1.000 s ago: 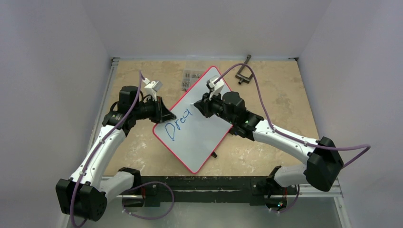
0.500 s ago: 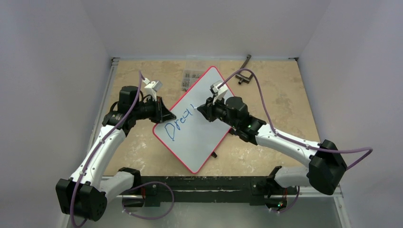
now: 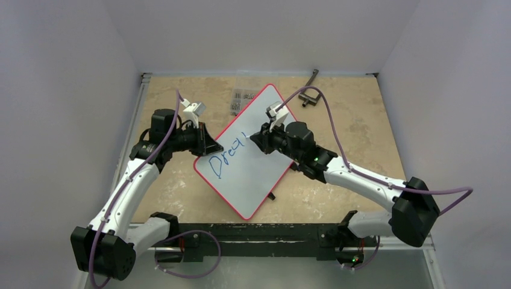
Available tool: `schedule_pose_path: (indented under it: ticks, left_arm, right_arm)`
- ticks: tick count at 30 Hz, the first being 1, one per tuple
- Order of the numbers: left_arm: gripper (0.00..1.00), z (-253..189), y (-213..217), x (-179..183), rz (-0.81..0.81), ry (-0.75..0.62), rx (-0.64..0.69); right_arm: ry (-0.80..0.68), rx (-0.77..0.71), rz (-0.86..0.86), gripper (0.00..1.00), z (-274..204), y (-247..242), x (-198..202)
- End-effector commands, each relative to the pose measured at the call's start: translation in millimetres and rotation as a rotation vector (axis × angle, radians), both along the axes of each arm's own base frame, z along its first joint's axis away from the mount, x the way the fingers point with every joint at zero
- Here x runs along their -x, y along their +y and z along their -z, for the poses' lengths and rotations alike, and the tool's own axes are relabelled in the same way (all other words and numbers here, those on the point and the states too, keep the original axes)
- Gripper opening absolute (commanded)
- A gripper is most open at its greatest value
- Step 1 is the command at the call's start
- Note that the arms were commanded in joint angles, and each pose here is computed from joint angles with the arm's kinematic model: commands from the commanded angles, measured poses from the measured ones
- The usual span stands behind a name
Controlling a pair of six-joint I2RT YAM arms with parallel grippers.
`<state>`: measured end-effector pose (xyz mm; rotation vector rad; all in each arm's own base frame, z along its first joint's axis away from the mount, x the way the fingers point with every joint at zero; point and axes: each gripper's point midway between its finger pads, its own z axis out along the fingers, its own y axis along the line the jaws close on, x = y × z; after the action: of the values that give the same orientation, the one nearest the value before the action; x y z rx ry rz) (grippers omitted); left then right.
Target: Write a sentence on the whiteboard
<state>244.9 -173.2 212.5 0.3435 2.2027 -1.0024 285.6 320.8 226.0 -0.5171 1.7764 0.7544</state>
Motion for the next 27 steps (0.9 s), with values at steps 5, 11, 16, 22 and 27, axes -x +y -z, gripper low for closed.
schedule_pose_path:
  ticks: [5, 11, 16, 22, 27]
  left_arm:
    - [0.0, 19.9, 19.4, -12.2, -0.012, -0.094, -0.165]
    - [0.0, 19.9, 19.4, -12.1, -0.011, -0.094, -0.165]
    - [0.0, 18.8, 19.2, -11.9, -0.01, -0.097, -0.164]
    - [0.0, 18.4, 19.2, -11.8, -0.01, -0.097, -0.164]
    - [0.0, 18.4, 19.3, -11.4, -0.01, -0.098, -0.164]
  right_arm:
    - [-0.055, -0.022, 0.036, 0.0, -34.2, 8.1, -22.0]
    - [-0.058, -0.017, 0.06, 0.0, -38.5, 7.9, -32.9]
    - [-0.049, -0.002, 0.096, 0.0, -35.4, 0.2, -40.3]
    - [-0.024, 0.014, 0.101, 0.0, -22.9, -5.2, -38.2]
    - [0.004, 0.019, 0.094, 0.0, -10.7, -10.4, -29.9]
